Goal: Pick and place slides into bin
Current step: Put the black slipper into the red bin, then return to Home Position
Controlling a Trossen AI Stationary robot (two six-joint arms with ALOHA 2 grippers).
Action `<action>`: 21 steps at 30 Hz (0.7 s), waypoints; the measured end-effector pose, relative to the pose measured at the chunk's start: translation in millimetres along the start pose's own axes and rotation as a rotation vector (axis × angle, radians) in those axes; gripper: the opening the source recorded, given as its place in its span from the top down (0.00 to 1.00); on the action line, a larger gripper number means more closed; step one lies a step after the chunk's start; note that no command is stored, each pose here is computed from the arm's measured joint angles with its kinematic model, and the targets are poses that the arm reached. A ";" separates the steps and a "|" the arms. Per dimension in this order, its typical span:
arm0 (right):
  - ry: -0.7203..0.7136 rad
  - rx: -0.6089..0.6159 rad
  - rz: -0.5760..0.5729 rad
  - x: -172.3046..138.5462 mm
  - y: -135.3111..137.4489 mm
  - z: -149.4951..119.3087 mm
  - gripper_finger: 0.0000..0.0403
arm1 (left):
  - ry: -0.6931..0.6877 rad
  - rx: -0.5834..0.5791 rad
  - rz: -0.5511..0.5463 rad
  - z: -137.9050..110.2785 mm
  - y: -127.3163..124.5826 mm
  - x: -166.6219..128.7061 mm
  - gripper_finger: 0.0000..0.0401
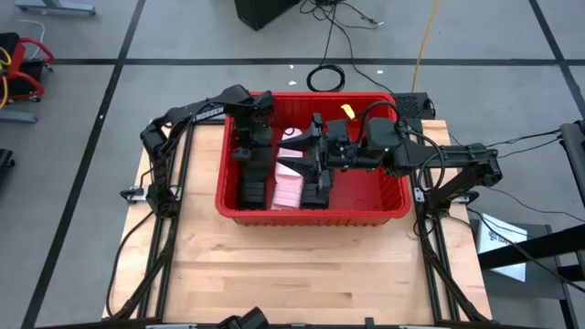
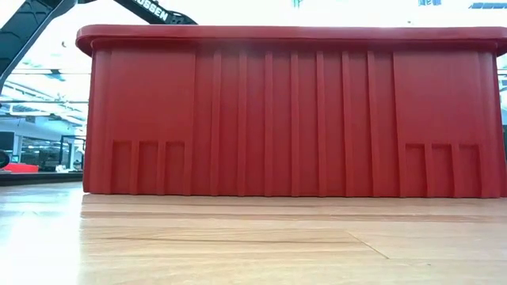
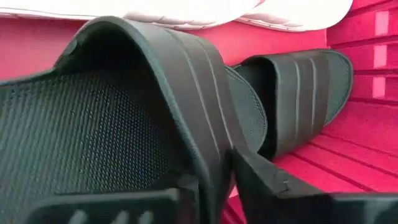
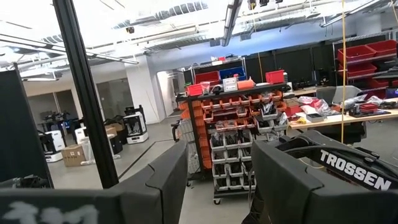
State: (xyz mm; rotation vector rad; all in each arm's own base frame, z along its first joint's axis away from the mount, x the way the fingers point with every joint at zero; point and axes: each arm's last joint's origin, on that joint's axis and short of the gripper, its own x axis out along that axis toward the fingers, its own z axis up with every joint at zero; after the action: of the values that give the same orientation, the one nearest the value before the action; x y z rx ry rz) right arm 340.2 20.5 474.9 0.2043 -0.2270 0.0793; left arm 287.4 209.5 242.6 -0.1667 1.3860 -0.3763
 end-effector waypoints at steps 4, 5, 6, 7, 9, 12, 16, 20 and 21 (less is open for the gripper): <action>0.000 0.000 0.001 0.0 0.1 0.0 0.59 | 0.007 -0.029 0.009 1.5 -1.0 0.7 0.70; 0.000 0.000 0.000 0.0 0.1 -0.1 0.59 | 0.009 -0.035 0.009 2.2 -1.7 1.0 0.67; 0.000 0.000 0.000 0.0 0.1 -0.1 0.59 | 0.015 -0.040 0.012 3.1 -2.9 0.8 0.64; 0.000 0.000 0.000 0.0 0.1 -0.1 0.59 | 0.028 -0.051 0.025 4.3 -4.0 -0.1 0.62; 0.002 0.000 0.000 0.0 0.1 -0.2 0.59 | 0.043 -0.055 0.057 8.2 -6.3 -2.7 0.57; 0.003 0.000 0.000 0.0 0.1 -0.4 0.59 | 0.072 -0.044 0.132 13.7 -8.9 -9.4 0.53; 0.003 0.000 0.000 0.0 0.1 -0.4 0.59 | 0.062 -0.027 0.253 21.7 -12.5 -30.3 0.50; 0.004 0.000 0.000 0.0 0.1 -0.4 0.59 | 0.040 -0.056 0.416 28.8 -10.7 -53.2 0.50; 0.004 0.000 0.000 0.0 0.1 -0.4 0.59 | 0.030 -0.067 0.457 30.6 -10.6 -59.4 0.50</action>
State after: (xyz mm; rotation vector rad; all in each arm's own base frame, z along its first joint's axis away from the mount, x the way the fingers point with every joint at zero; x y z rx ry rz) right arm 340.2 20.6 474.6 0.2039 -0.2231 0.0794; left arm 307.5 217.6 306.7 0.1029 1.4198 0.0481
